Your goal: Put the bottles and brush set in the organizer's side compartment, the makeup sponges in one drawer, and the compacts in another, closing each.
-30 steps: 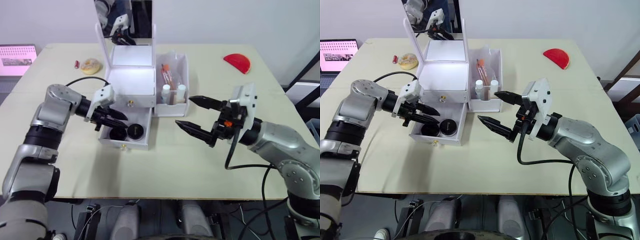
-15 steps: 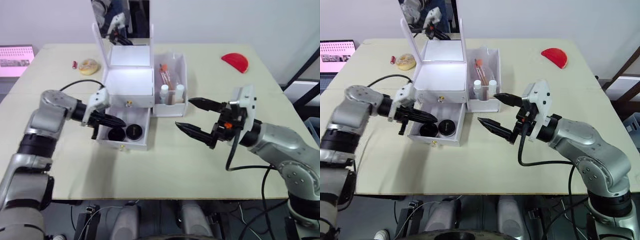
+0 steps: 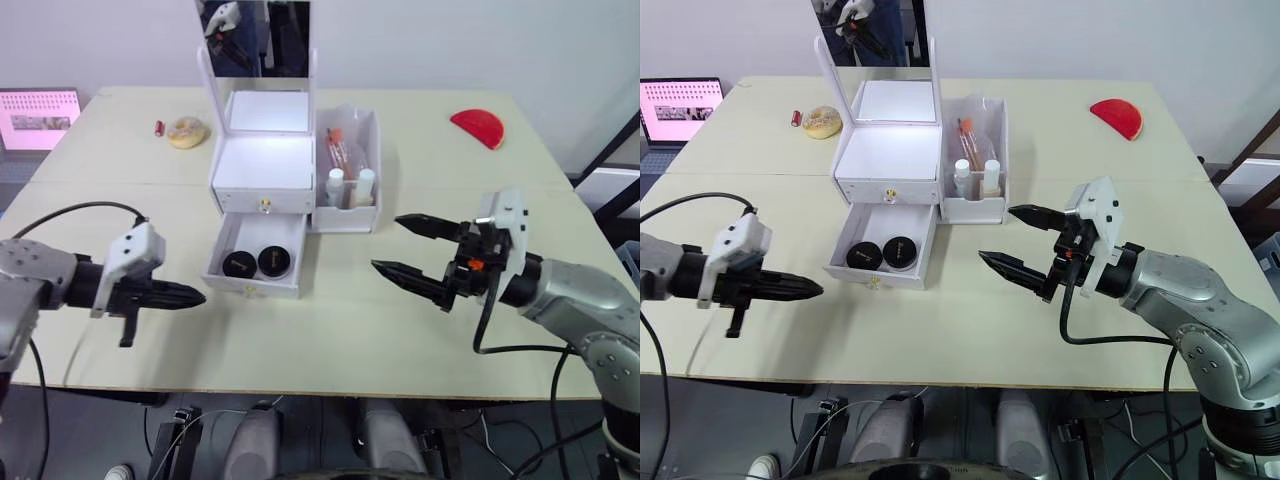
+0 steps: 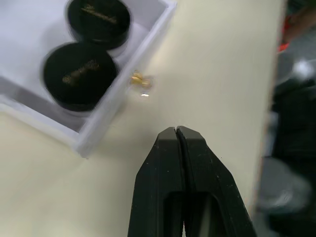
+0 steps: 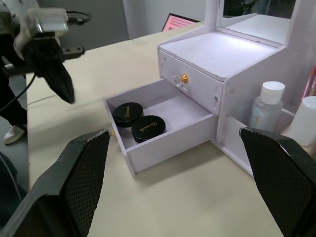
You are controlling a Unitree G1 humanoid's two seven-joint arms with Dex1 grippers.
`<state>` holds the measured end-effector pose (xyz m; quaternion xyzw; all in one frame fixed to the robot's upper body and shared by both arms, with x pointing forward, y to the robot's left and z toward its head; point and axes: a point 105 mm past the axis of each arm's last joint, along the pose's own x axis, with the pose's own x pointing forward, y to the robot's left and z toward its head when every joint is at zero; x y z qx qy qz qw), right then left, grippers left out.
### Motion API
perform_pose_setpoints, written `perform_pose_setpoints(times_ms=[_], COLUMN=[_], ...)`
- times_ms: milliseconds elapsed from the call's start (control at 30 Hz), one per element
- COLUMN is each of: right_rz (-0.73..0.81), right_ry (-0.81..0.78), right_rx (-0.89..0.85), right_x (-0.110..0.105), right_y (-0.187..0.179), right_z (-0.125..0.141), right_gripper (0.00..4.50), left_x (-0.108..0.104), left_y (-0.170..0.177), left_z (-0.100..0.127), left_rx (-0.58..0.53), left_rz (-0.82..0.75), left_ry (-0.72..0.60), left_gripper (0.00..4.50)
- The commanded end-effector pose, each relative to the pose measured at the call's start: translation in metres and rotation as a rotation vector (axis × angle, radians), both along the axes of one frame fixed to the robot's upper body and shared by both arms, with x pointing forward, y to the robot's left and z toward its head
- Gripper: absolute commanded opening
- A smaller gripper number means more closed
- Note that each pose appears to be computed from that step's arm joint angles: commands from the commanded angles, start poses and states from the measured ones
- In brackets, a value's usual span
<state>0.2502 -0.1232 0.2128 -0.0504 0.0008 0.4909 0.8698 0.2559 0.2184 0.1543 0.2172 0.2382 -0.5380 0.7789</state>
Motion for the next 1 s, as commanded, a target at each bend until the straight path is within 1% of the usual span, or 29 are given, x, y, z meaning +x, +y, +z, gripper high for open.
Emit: perform_pose_setpoints(times_ms=[33,167,400,600,867,1000], right_rz=[0.012,0.013,0.001,0.004,0.005,0.005], right_ry=[-0.038,-0.044,-0.057,-0.057,-0.065,-0.066], right_rx=[0.009,0.009,0.012,0.019,0.022,0.02], right_x=[-0.003,-0.004,-0.003,-0.003,-0.002,-0.002], right_y=[0.002,0.003,0.004,0.008,0.011,0.011], right_z=[0.01,0.013,0.015,0.015,0.016,0.016], right_gripper=[4.5,4.5,4.5,4.5,4.5,4.5], left_x=[0.017,0.026,0.04,0.065,0.095,0.109], left_y=[-0.013,-0.023,-0.035,-0.04,-0.048,-0.051], left_z=[0.001,-0.011,-0.009,-0.008,-0.017,-0.017], left_rx=[0.031,0.047,0.005,-0.001,-0.018,-0.035], left_rz=[0.03,0.049,0.069,0.119,0.174,0.206], left_ry=[-0.124,-0.148,-0.167,-0.233,-0.294,-0.334], left_gripper=[0.04,0.04,0.04,0.04,0.04,0.04])
